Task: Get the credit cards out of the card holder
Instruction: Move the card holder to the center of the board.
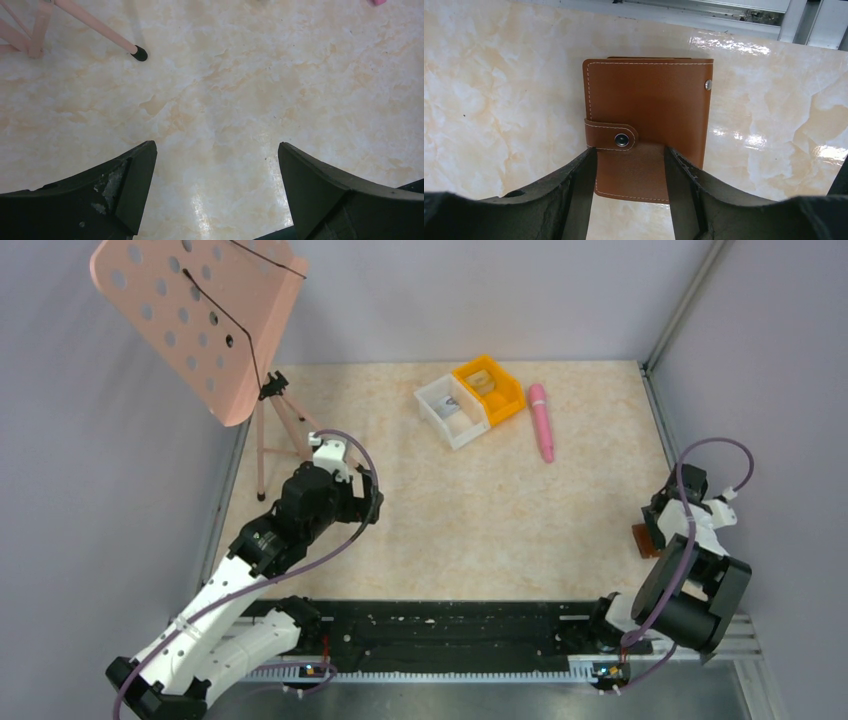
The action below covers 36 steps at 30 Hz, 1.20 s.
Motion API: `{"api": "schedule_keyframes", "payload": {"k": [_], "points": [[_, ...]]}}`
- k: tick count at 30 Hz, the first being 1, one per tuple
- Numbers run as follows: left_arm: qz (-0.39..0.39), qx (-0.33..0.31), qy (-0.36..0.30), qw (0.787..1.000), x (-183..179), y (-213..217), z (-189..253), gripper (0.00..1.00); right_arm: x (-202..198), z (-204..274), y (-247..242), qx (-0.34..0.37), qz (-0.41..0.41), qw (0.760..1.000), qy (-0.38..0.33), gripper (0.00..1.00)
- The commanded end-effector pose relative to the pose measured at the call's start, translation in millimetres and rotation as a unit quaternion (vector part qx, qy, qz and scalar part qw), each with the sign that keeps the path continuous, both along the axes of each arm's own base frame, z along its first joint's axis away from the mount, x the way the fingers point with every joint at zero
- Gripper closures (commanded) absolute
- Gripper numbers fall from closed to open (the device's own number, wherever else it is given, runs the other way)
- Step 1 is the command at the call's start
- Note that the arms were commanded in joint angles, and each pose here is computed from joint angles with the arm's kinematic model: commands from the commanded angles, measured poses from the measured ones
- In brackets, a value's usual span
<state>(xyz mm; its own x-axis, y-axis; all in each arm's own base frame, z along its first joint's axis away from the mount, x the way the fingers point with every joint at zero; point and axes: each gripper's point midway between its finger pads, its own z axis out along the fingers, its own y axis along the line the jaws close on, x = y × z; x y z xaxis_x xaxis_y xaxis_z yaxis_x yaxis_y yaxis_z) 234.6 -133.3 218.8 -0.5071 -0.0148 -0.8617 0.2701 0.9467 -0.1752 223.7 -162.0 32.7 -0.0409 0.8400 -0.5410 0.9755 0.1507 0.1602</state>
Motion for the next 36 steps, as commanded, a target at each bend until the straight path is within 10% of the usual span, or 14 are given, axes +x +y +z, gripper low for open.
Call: {"api": "schedule_keyframes", "payload": {"k": [1, 27, 36], "points": [[0.002, -0.006, -0.027, 1.0, 4, 1, 10, 0.03, 3, 2, 8, 0.033, 0.007, 0.999, -0.004, 0.48], [0.006, -0.007, -0.038, 0.999, 3, 4, 15, 0.03, 20, -15, -8, 0.041, 0.026, 0.997, 0.056, 0.51], [0.012, -0.004, -0.039, 0.999, 4, 7, 15, 0.03, 58, -27, 41, 0.124, 0.178, 0.976, -0.023, 0.65]]}}
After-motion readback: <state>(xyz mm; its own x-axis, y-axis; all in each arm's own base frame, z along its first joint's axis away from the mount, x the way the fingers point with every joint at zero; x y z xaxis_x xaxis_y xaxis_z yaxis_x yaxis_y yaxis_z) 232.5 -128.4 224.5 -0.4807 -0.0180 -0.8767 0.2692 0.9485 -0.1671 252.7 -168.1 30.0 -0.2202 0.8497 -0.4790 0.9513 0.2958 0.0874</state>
